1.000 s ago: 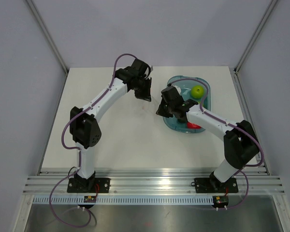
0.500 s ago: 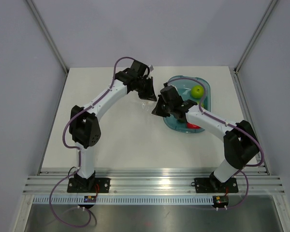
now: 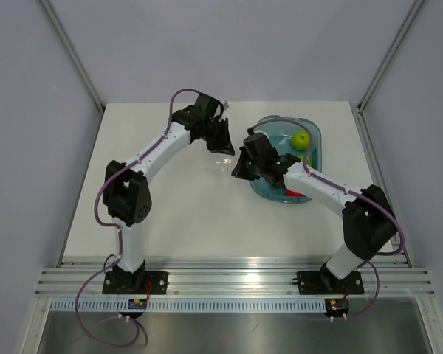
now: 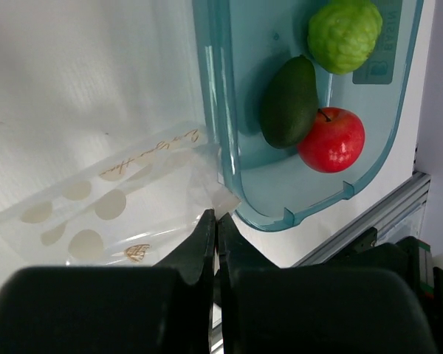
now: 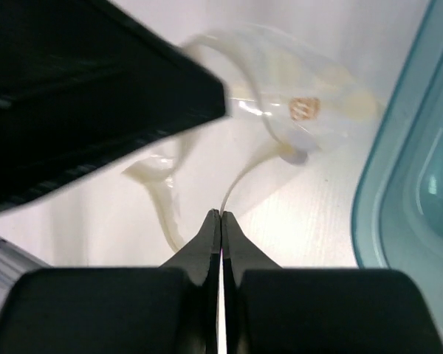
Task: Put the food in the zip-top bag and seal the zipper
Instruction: Adjust the zipper food storage bag at the center of the board.
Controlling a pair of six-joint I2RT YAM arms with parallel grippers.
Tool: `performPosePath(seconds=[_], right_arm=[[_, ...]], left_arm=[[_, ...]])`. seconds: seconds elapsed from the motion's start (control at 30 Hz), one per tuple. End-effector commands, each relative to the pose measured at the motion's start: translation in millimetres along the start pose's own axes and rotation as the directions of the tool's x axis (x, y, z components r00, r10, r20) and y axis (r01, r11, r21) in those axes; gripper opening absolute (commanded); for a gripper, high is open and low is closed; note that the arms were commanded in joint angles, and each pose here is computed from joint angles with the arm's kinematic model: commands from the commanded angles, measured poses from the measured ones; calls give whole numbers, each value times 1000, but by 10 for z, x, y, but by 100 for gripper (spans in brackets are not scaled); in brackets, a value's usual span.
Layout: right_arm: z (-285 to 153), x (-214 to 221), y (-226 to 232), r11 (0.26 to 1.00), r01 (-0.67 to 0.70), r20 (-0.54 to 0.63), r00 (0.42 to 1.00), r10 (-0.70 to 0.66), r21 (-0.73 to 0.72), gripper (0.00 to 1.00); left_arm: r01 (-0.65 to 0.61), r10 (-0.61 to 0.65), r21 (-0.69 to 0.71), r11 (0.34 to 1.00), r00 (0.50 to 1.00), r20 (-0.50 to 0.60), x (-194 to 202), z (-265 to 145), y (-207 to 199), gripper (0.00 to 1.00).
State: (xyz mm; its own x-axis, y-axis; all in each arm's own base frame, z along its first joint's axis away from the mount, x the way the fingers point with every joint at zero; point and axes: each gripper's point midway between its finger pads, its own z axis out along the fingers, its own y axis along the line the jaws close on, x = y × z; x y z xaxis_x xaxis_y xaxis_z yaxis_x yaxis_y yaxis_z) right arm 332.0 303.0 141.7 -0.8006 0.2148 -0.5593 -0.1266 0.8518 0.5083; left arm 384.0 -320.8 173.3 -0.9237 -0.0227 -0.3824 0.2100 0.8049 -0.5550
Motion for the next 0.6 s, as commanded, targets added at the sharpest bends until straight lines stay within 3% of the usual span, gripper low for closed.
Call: performPosePath(seconds=[0.0,0.13,0.27,0.37,0.4,0.57], right_arm=[[-123,-120,-92,998,27,53,998,-30,63,0],[-55,-253,-205,995,15,65,998,-22,103,0],[-26,-481,-213,994,21,91,995,-31,106,0],[-25,-615,-250,993,4,109,994,-17,122,1],[-27,-664,-303,990,-12,118,993,-5,142,9],[-25,-777,-227,991,-36,126,992,19,132,22]], left_arm=[[-32,30,11,999,991,134,-289,-434,-35,0],[-28,29,-5,1000,993,114,-171,-476,75,0],[-54,54,18,998,998,-19,143,-341,105,0],[-55,55,15,998,998,-31,248,-264,122,0],[-47,48,15,999,998,-40,298,-248,141,0],[-80,79,-3,997,996,-32,347,-182,-10,0]])
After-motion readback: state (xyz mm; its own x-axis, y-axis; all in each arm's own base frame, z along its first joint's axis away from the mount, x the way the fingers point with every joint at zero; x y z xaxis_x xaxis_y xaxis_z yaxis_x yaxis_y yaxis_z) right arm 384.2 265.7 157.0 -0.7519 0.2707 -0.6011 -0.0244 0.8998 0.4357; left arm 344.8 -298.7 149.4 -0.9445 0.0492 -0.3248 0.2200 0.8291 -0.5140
